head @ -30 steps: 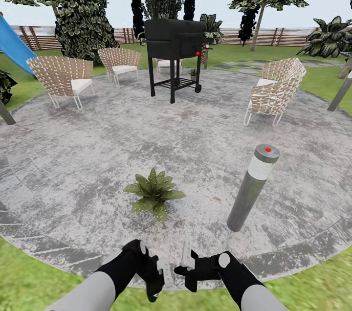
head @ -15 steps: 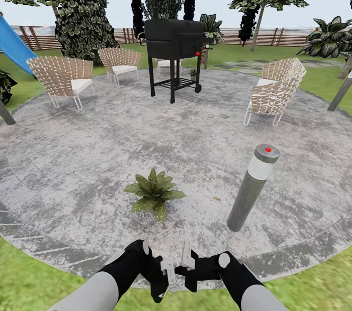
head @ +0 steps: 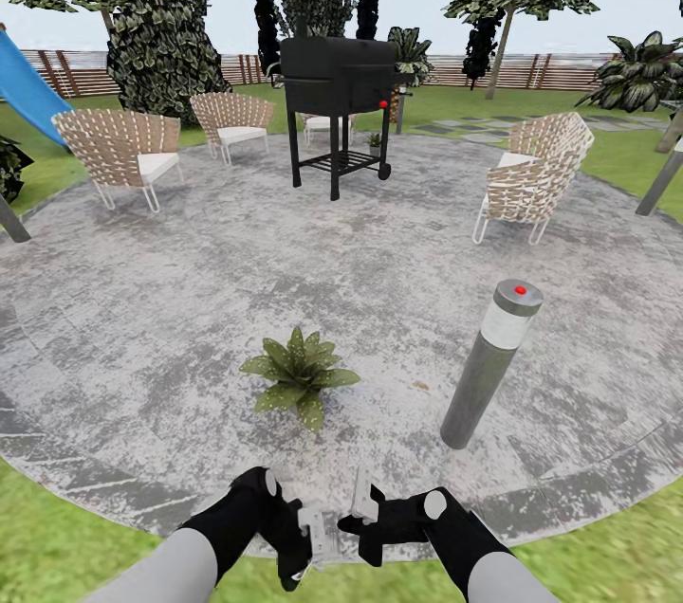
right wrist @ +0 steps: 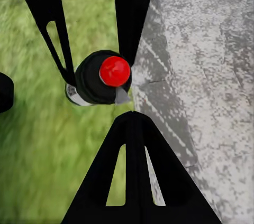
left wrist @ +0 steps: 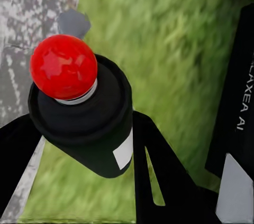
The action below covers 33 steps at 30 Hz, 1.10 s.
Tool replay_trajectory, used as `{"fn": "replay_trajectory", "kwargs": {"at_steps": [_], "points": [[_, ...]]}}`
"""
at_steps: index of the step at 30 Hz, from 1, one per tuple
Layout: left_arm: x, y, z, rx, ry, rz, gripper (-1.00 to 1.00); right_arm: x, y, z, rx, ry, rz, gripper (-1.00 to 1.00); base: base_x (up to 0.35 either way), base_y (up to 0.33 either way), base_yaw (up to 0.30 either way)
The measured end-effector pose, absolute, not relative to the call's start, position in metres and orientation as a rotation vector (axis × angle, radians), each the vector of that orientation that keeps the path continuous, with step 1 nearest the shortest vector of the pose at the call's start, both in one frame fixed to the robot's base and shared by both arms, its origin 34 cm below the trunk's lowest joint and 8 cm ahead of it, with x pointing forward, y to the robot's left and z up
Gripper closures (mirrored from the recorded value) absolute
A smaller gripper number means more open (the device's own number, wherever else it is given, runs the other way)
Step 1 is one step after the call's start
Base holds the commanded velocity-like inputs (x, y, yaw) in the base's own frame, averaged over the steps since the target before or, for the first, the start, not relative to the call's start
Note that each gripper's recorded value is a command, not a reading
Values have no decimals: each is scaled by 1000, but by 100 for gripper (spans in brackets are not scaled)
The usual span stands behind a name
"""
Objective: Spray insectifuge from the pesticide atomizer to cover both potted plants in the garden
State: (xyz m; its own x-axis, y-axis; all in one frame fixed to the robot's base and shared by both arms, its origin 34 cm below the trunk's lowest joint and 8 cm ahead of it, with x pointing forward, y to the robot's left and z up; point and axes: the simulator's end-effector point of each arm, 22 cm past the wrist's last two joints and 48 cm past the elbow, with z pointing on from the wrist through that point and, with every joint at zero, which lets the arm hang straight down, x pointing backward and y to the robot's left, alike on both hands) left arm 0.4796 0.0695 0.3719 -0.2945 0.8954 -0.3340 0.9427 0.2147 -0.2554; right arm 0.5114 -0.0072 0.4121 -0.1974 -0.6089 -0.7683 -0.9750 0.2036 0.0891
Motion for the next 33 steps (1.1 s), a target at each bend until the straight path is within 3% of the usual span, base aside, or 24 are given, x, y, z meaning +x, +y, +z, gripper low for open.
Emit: {"fn": "replay_trajectory", "kwargs": {"at_steps": [9, 10, 19, 26, 33], "points": [[484, 122, 361, 1774, 2429, -558, 100, 511, -7, 412, -1472, 1888, 794, 100, 0, 0, 0], [485, 132, 360, 1769, 2443, -545, 100, 511, -7, 412, -1472, 1888, 794, -100, 0, 0, 0], [480, 157, 352, 1658, 2516, -536, 100, 516, -18, 409, -1451, 1907, 773, -100, 0, 0, 0], [490, 156, 333, 1118, 2554, -479, 100, 563, -127, 407, -950, 2085, 666, -100, 0, 0, 0], [501, 182, 320, 683, 2521, -309, 100, 525, -250, 373, -604, 2144, 305, -100, 0, 0, 0]]}}
